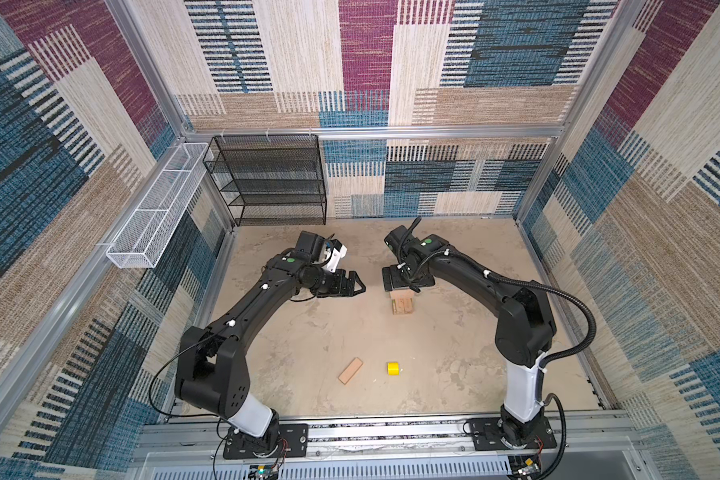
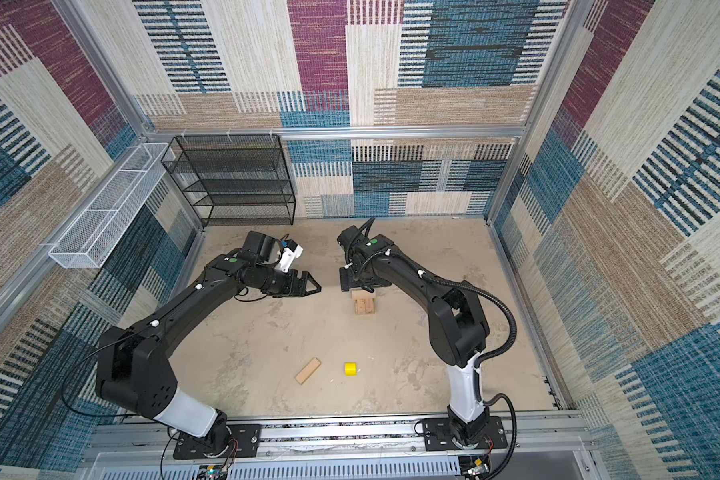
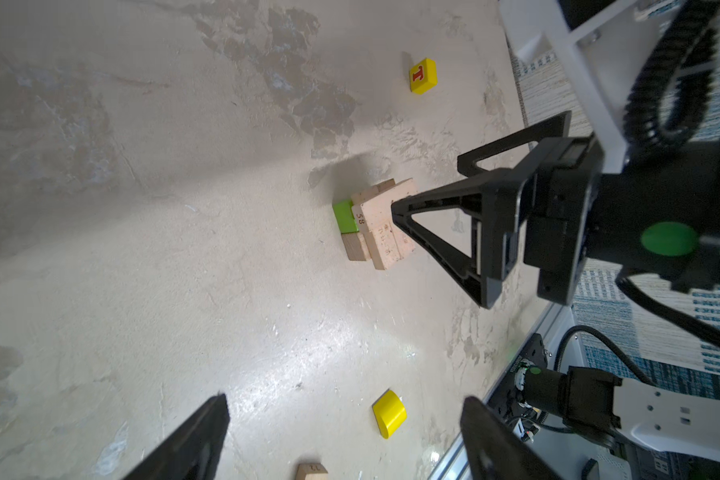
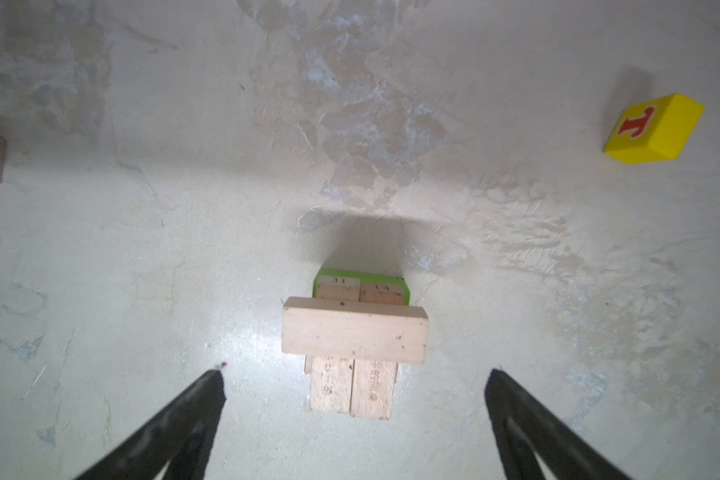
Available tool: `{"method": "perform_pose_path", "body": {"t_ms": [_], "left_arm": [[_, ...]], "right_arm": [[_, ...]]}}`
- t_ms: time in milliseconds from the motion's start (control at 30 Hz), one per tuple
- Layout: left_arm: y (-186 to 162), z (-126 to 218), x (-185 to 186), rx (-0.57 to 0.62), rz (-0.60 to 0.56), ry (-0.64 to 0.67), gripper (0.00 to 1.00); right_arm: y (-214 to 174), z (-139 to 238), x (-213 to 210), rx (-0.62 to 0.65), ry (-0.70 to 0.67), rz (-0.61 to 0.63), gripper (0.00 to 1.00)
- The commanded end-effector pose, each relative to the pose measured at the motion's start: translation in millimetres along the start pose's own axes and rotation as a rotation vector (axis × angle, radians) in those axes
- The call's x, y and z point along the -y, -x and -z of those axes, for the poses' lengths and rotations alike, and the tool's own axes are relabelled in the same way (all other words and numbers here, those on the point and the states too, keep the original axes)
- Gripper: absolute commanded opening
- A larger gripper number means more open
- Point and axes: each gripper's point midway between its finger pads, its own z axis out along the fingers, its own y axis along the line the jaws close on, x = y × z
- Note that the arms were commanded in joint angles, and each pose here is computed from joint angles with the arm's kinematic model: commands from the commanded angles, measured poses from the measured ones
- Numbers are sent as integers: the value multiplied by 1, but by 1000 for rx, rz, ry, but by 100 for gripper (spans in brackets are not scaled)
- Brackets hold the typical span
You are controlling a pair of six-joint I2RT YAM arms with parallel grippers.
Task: Build the wood block tower
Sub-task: 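Raise the right gripper off the stack while the left gripper draws back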
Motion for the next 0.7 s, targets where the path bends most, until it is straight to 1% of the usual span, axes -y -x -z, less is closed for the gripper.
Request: {"method": "perform_pose_path", "body": {"t_ms": [0,100,233,367,467,567,667], "left_arm": [[0,14,5,37,-25,18,92],[-2,32,12,86,-50,35,92],[-11,54,22,140,-81,58,91],[-28,62,18,153,-72,92,91],[-41,71,18,156,-72,108,90],[-52,78,13,183,-73,136,91],[-62,82,10,189,-79,152,90]], "right_arm": [[6,21,-6,44,19,-11,100],[10,40,-17,84,37,4,100],[9,57,-43,131,49,59,100],[4,65,-70,168,59,108,100],[1,75,-87,200,90,130,100],[-7,82,-94,246,122,149,100],[-16,80,-98,245,180,148,100]]}}
